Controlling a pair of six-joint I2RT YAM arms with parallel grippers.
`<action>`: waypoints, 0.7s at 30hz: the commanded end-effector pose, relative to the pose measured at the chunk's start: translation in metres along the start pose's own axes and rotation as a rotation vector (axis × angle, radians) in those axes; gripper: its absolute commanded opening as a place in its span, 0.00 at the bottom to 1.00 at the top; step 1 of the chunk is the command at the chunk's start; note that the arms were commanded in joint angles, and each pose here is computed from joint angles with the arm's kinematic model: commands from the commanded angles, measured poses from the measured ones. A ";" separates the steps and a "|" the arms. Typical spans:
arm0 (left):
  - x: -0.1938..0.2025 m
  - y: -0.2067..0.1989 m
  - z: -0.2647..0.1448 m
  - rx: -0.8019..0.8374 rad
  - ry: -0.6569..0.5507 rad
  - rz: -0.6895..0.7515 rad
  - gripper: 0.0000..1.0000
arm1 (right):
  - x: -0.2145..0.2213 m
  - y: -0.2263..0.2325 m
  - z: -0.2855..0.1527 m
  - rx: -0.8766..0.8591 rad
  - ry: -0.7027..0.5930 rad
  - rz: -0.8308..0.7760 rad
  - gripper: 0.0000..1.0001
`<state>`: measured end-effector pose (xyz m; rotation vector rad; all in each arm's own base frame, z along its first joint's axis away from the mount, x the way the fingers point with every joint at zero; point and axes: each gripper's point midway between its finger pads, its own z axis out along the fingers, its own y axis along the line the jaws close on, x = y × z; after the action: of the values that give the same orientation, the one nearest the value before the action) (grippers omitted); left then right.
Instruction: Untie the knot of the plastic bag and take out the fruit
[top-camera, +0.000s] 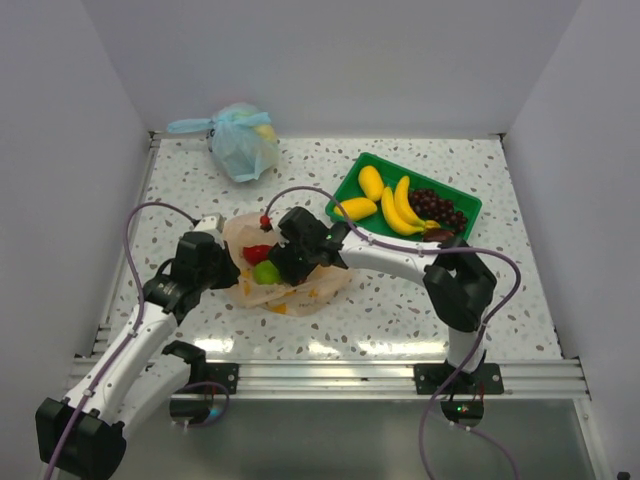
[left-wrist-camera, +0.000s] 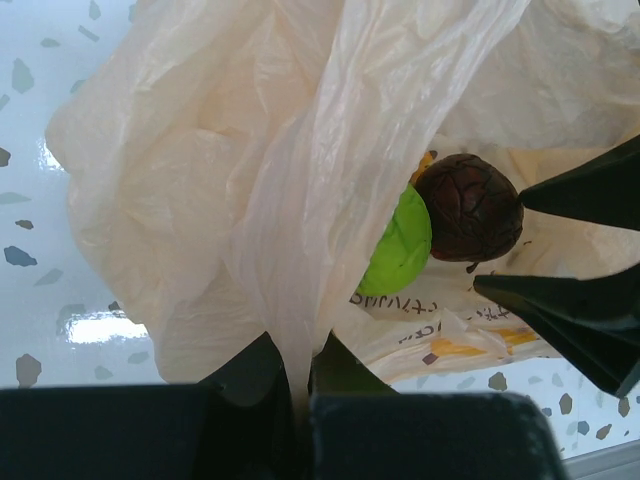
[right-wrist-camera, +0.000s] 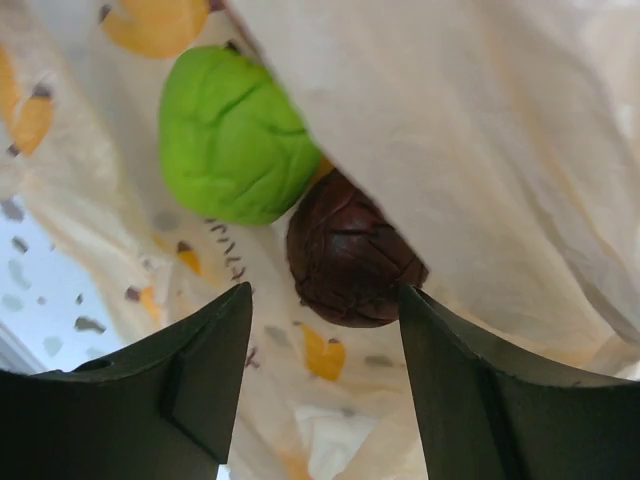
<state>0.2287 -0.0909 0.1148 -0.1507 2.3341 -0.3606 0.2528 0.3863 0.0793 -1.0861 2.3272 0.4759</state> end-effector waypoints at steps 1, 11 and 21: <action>-0.010 -0.006 0.001 0.034 -0.045 0.017 0.01 | -0.015 -0.020 0.010 0.079 -0.063 0.056 0.64; -0.010 -0.005 0.001 0.032 -0.046 0.016 0.01 | 0.012 -0.018 0.042 0.054 -0.014 0.063 0.86; -0.009 -0.005 0.002 0.027 -0.041 0.015 0.01 | -0.022 -0.006 0.006 -0.007 -0.151 0.030 0.54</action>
<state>0.2283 -0.0920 0.1149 -0.1475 2.3356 -0.3679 0.2654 0.3828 0.0348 -1.0221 2.3527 0.4501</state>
